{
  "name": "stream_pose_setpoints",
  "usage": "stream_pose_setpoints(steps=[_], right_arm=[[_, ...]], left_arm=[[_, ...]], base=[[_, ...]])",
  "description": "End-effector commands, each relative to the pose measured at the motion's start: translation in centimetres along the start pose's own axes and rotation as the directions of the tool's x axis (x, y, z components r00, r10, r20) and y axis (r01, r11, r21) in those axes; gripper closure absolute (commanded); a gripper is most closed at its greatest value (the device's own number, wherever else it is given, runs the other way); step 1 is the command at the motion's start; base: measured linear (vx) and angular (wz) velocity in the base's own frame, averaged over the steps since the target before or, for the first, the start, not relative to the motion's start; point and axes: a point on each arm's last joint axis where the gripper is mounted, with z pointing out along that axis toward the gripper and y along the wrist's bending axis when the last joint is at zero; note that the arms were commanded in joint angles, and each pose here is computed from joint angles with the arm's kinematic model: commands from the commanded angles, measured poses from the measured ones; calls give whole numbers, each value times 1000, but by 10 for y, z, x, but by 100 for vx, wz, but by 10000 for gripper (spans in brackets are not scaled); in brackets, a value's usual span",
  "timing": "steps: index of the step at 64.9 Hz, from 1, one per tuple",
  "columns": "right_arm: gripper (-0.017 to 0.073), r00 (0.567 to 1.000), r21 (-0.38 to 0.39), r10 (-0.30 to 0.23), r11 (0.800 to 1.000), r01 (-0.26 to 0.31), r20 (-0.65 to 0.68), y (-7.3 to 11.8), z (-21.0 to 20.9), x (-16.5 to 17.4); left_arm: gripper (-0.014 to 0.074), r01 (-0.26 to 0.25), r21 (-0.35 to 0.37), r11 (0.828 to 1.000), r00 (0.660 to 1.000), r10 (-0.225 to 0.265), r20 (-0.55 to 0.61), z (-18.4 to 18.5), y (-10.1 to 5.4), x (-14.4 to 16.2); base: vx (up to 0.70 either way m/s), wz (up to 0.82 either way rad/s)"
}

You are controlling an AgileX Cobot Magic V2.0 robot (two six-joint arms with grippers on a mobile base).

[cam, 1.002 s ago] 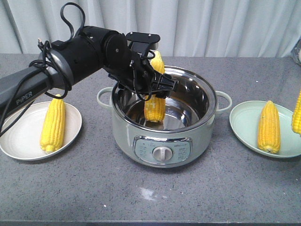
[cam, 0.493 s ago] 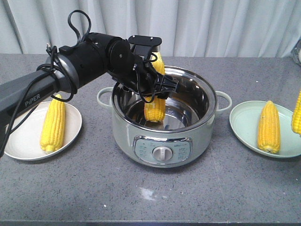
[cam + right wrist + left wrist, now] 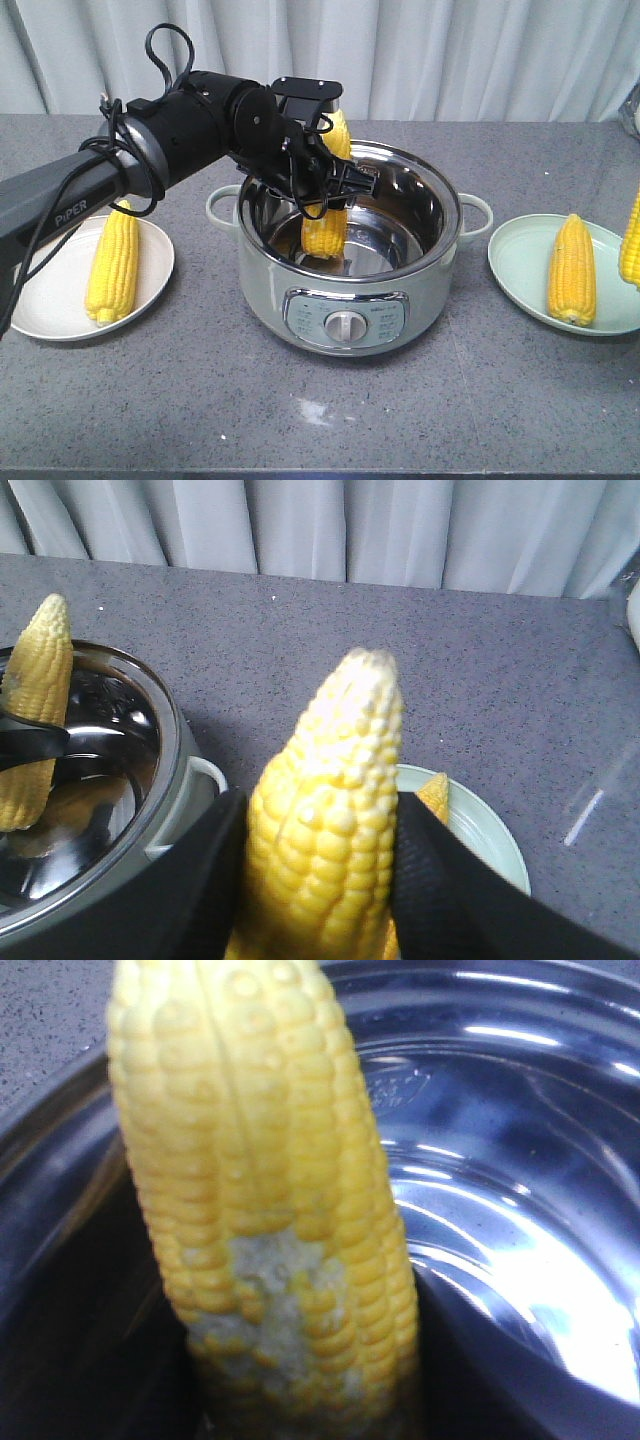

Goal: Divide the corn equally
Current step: 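Lift the cob up out of the pot with the left gripper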

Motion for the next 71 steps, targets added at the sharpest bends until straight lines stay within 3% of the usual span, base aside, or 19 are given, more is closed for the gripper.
stream_pose_setpoints(steps=[1, 19, 30, 40, 53, 71], right_arm=[[366, 995, 20, 0, 1000, -2, 103, 0, -11, -12], [366, 995, 16, 0, 1000, -2, 95, 0, -11, -11], [366, 996, 16, 0, 1000, -2, 93, 0, -11, -11], [366, 996, 16, 0, 1000, -2, 93, 0, -11, -11], [366, 996, 16, 0, 1000, -2, 93, 0, -11, -11], [366, 996, 17, -2, 1000, 0, 91, 0, -11, -11]], left_arm=[[527, 5, 45, 999, 988, -12, 154, -54, -11, -24], [522, -23, 52, 998, 966, 9, 257, -118, -18, -34], [522, -49, 4, 999, 954, 45, 298, -166, -17, -33], [522, -37, -78, 996, 952, 59, 301, -203, -12, -27], [522, -38, -185, 982, 963, 86, 254, -227, -3, -17], [522, 11, -215, 977, 966, 45, 254, -240, 4, -14]], base=[[0, 0], [0, 0], [0, 0], [0, 0], [0, 0], [0, 0]])
